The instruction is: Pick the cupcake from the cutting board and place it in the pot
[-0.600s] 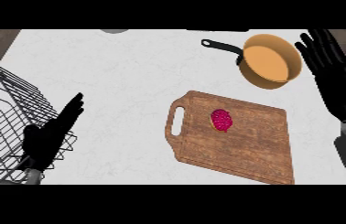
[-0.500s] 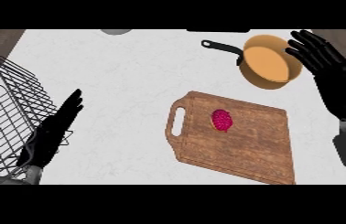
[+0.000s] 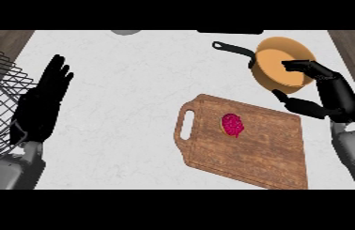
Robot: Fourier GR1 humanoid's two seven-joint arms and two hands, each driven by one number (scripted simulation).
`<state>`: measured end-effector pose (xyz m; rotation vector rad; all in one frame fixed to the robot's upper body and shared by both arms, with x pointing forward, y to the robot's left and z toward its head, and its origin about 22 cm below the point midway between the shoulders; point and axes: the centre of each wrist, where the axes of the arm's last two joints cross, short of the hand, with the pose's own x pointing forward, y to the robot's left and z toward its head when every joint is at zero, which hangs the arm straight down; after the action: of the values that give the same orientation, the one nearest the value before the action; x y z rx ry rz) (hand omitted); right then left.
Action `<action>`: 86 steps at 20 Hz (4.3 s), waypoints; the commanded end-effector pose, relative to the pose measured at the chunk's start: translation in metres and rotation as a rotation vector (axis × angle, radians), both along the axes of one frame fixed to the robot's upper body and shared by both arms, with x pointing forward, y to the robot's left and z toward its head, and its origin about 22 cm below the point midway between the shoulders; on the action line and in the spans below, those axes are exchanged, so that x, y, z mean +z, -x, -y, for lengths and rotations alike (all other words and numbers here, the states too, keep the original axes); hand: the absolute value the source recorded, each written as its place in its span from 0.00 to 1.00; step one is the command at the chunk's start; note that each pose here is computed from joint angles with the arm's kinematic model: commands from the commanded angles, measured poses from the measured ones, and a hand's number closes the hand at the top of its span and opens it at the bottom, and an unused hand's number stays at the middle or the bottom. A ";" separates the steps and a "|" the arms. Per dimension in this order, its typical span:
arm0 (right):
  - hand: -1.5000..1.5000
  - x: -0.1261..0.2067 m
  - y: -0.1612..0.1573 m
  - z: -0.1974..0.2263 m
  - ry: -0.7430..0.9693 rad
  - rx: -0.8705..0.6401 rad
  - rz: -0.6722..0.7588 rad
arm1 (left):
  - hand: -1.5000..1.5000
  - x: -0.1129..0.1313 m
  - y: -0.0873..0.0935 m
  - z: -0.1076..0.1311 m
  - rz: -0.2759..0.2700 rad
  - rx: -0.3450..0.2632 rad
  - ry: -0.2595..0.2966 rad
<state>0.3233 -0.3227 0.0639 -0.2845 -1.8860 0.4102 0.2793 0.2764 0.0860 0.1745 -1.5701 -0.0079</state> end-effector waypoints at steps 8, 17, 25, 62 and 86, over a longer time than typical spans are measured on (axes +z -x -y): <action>0.00 0.017 -0.023 0.007 0.107 0.233 0.087 | 0.50 -0.006 -0.006 0.006 0.052 0.058 0.040; 0.00 0.050 -0.025 -0.054 0.576 0.428 -0.228 | 0.50 0.001 -0.005 -0.006 0.048 0.057 0.023; 0.00 0.054 -0.009 -0.109 0.760 0.504 -0.401 | 0.50 0.019 -0.010 0.013 0.052 0.044 0.035; 0.00 -0.044 -0.004 -0.129 0.877 0.419 -0.525 | 0.50 -0.020 -0.001 0.012 0.054 0.050 0.021; 1.00 0.025 -0.025 -0.267 0.832 0.061 -0.505 | 0.50 0.003 -0.008 0.011 0.056 0.000 0.023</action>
<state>0.3460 -0.0884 0.0541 -0.5343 -1.1985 1.3180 0.2832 0.2706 0.0841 0.1693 -1.6213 0.0367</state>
